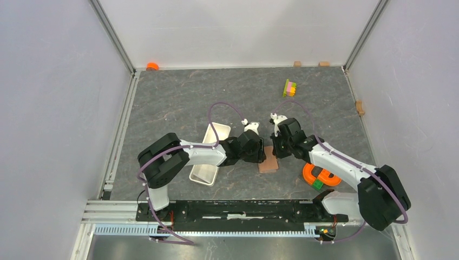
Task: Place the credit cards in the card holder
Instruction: Close the card holder at the center of the board.
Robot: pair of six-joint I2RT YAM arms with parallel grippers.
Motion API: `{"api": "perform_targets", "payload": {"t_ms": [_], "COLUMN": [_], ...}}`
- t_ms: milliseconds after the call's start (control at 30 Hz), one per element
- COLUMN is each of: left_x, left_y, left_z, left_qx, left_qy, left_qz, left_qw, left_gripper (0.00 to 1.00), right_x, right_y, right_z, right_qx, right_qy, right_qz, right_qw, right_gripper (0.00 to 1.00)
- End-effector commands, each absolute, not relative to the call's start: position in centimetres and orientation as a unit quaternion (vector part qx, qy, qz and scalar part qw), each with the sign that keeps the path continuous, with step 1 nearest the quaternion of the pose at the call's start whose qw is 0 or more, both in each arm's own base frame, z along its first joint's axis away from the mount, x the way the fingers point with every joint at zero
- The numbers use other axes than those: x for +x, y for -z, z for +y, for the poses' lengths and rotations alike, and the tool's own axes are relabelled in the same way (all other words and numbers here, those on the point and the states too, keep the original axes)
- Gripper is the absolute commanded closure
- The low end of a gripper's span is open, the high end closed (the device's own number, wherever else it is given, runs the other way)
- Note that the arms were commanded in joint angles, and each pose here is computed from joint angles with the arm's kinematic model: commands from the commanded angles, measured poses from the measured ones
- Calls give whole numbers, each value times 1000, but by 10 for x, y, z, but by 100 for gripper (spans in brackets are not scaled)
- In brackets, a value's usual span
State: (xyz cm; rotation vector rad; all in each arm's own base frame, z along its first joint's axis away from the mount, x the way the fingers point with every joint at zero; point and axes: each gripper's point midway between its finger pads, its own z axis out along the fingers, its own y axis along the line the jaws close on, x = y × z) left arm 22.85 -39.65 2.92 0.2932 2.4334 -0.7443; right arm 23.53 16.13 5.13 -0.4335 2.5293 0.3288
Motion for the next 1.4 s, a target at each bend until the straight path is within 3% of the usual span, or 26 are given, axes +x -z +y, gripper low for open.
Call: {"api": "perform_targets", "payload": {"t_ms": [0, 1367], "left_x": [227, 220], "left_y": [3, 18], "left_z": [-371, -364], "left_qx": [121, 127], "left_qy": [205, 192], "left_qz": [931, 939], "left_qw": [275, 256], "left_gripper": [47, 53], "right_x": [240, 227], "right_y": [-64, -24], "right_z": [177, 181], "right_qx": [-151, -141], "right_qy": [-166, -172], "right_qz": [925, 931], "right_qw": [307, 288], "right_gripper": [100, 100]}}
